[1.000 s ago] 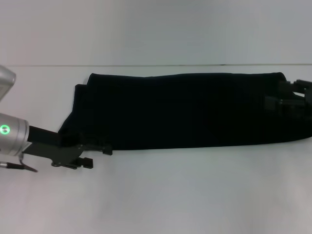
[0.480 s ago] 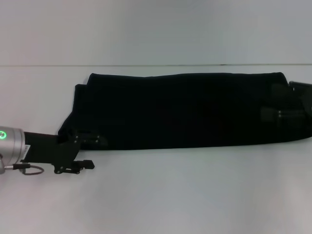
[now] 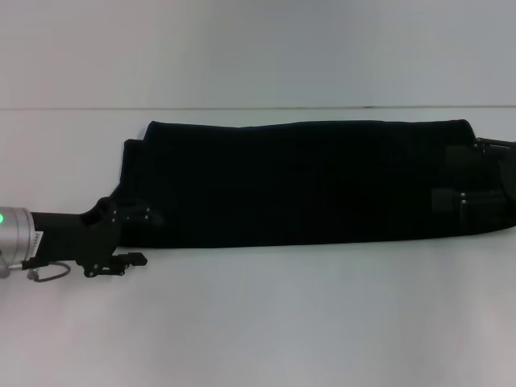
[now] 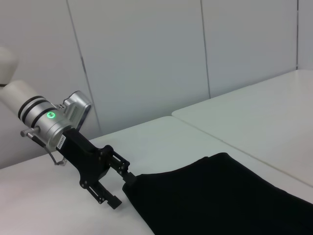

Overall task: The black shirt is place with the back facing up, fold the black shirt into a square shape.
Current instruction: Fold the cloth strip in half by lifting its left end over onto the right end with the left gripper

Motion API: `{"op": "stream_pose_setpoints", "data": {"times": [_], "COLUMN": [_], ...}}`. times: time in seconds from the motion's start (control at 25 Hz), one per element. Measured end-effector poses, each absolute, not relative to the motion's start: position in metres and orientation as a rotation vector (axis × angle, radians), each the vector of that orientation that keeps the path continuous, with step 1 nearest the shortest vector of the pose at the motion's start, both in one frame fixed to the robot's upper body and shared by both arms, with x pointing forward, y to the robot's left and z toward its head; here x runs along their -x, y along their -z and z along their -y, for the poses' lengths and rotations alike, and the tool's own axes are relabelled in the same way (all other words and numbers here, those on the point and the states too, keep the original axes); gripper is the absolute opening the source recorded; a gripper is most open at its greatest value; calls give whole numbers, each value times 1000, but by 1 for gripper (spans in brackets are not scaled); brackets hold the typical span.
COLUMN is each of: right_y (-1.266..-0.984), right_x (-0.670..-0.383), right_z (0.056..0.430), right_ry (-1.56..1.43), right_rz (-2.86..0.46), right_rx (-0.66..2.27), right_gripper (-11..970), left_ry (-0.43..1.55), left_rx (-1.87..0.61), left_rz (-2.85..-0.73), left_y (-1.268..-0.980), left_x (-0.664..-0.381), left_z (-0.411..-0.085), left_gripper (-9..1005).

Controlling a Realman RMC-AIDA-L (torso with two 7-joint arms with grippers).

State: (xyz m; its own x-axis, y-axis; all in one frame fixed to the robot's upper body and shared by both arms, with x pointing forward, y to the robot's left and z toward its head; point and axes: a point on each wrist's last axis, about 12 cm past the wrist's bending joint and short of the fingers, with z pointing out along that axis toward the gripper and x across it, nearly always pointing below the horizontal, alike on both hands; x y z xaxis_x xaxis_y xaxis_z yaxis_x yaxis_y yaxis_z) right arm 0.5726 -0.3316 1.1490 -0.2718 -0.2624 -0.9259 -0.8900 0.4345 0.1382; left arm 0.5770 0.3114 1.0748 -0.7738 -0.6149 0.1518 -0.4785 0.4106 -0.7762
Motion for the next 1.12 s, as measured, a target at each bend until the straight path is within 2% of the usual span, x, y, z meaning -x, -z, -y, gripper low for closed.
{"op": "stream_pose_setpoints", "data": {"times": [1.12], "right_y": [-1149], "right_x": [-575], "right_z": [331], "right_ry": [-844], "right_rz": [-1768], "right_rx": [972], "right_gripper": [940], "left_ry": [1240], "left_rx": [1037], "left_rz": [-2459], "left_y": [-1069], "left_x": [-579], "left_z": [-319], "left_gripper": [740]}}
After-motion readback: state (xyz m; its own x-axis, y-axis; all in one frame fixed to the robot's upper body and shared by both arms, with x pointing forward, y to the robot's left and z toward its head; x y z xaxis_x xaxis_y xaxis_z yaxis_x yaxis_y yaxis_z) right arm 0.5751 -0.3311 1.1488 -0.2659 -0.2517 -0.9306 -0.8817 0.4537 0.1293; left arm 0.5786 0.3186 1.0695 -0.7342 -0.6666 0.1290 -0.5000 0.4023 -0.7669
